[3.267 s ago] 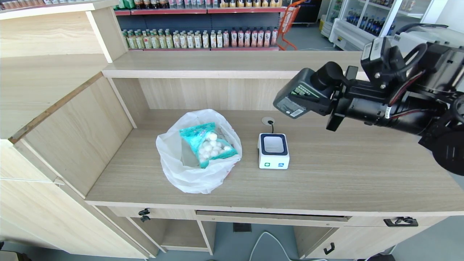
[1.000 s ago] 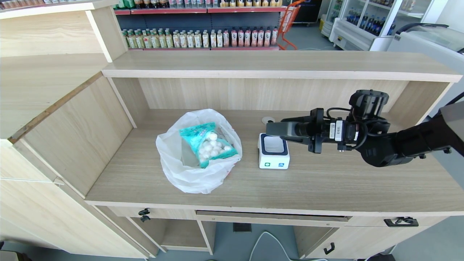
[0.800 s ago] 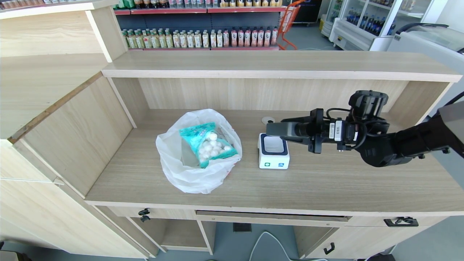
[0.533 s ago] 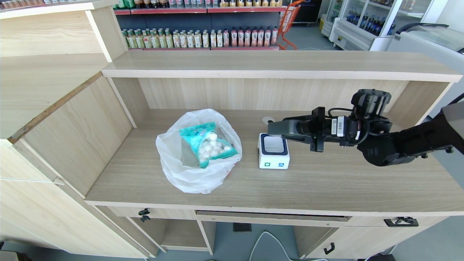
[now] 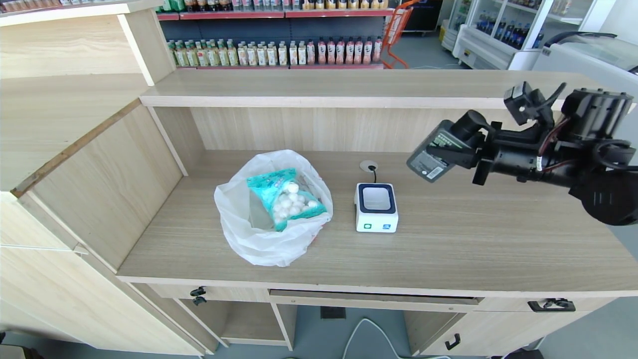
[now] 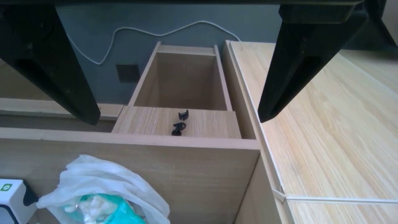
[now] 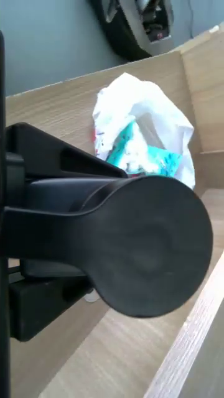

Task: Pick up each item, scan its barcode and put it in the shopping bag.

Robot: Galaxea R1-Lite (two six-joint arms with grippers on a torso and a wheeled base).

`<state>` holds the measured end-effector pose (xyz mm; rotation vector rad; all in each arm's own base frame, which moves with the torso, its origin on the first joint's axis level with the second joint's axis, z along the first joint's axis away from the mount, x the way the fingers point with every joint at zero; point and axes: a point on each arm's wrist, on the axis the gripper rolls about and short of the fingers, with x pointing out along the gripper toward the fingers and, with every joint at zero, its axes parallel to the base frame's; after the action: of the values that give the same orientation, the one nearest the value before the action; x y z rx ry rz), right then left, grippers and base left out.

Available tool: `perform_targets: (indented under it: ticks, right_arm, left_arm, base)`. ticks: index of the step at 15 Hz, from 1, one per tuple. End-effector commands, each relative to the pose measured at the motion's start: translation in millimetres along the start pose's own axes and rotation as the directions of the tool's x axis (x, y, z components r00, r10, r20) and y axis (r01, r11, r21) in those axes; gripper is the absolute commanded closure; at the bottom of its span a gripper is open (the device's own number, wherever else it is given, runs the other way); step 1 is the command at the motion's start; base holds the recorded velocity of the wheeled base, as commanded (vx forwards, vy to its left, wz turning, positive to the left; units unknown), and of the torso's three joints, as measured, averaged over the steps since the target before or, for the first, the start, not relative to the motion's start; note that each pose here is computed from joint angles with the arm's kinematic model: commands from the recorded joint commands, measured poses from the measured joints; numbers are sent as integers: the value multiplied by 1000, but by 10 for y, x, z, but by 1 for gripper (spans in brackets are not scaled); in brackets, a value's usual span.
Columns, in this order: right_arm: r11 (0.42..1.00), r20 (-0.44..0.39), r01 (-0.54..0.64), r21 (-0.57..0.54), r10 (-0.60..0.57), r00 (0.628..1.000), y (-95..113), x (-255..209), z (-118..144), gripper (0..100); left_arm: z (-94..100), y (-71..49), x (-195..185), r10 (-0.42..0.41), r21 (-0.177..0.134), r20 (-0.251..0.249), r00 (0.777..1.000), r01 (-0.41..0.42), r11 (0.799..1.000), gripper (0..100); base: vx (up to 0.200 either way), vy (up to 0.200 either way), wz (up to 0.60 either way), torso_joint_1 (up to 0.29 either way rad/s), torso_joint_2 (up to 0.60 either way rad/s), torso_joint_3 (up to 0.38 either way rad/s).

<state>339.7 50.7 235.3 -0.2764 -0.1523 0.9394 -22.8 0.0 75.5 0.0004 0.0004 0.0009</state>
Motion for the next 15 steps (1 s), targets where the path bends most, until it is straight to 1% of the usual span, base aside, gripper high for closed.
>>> perform_targets:
  ticks: [1, 2, 3, 4, 5, 6, 8, 9, 10, 11, 12, 13, 14, 15]
  right_arm:
    - [981, 21, 149, 123, -153, 988, 240, -268, 419, 100]
    - [941, 4, 237, 243, -245, 969, 366, -294, 481, 100]
    - [900, -20, 293, 323, -303, 953, 451, -313, 498, 100]
    - [867, -53, 341, 364, -346, 937, 490, -345, 503, 100]
    - [827, -118, 400, 394, -387, 915, 508, -383, 511, 100]
    - [801, -178, 441, 406, -404, 897, 531, -427, 557, 100]
    - [767, -259, 480, 427, -405, 877, 590, -540, 685, 100]
    - [743, -306, 518, 424, -421, 854, 646, -632, 733, 100]
    - [711, -356, 574, 406, -455, 816, 691, -701, 752, 100]
    - [690, -383, 611, 388, -482, 788, 714, -732, 764, 100]
    - [651, -427, 688, 320, -549, 718, 738, -794, 793, 100]
    - [653, -443, 708, 269, -569, 693, 750, -829, 816, 100]
    - [660, -448, 713, 237, -577, 683, 758, -858, 842, 100]
    - [668, -435, 710, 220, -585, 685, 756, -879, 891, 100]
  left_arm:
    - [0, 0, 0, 1, 0, 0, 1000, -1, 1000, 0]
    - [0, 0, 0, 1, 1, 0, 1000, -1, 1000, 0]
    - [0, 0, 0, 1, 0, 0, 1000, -1, 1000, 0]
    - [4, 0, -1, 1, 0, 2, 1000, -1, 1000, 0]
    - [0, 0, 0, 1, 0, 0, 1000, -1, 1000, 0]
    - [0, 0, 0, 1, 0, 0, 1000, -1, 1000, 0]
    - [4, 0, -1, 1, 1, 2, 1000, -1, 1000, 0]
    - [4, 0, -1, 1, 1, 2, 1000, -1, 1000, 0]
    - [4, 0, -1, 1, 0, 2, 1000, -1, 1000, 0]
    - [4, 0, -1, 1, 0, 2, 1000, -1, 1000, 0]
    - [0, 0, 0, 1, 0, 0, 1000, -1, 1000, 0]
    - [4, 0, -1, 1, 0, 2, 1000, -1, 1000, 0]
    - [0, 0, 0, 1, 1, 0, 1000, -1, 1000, 0]
    - [4, 0, -1, 1, 0, 2, 1000, -1, 1000, 0]
  base:
    - [0, 0, 0, 0, 0, 0]
    - [0, 0, 0, 0, 0, 0]
    - [0, 0, 0, 0, 0, 0]
    - [0, 0, 0, 0, 0, 0]
    - [0, 0, 0, 0, 0, 0]
    - [0, 0, 0, 0, 0, 0]
    - [0, 0, 0, 0, 0, 0]
    - [0, 0, 0, 0, 0, 0]
    - [0, 0, 0, 0, 0, 0]
    - [0, 0, 0, 0, 0, 0]
    - [0, 0, 0, 0, 0, 0]
    - [0, 0, 0, 0, 0, 0]
    - [0, 0, 0, 0, 0, 0]
    - [0, 0, 0, 0, 0, 0]
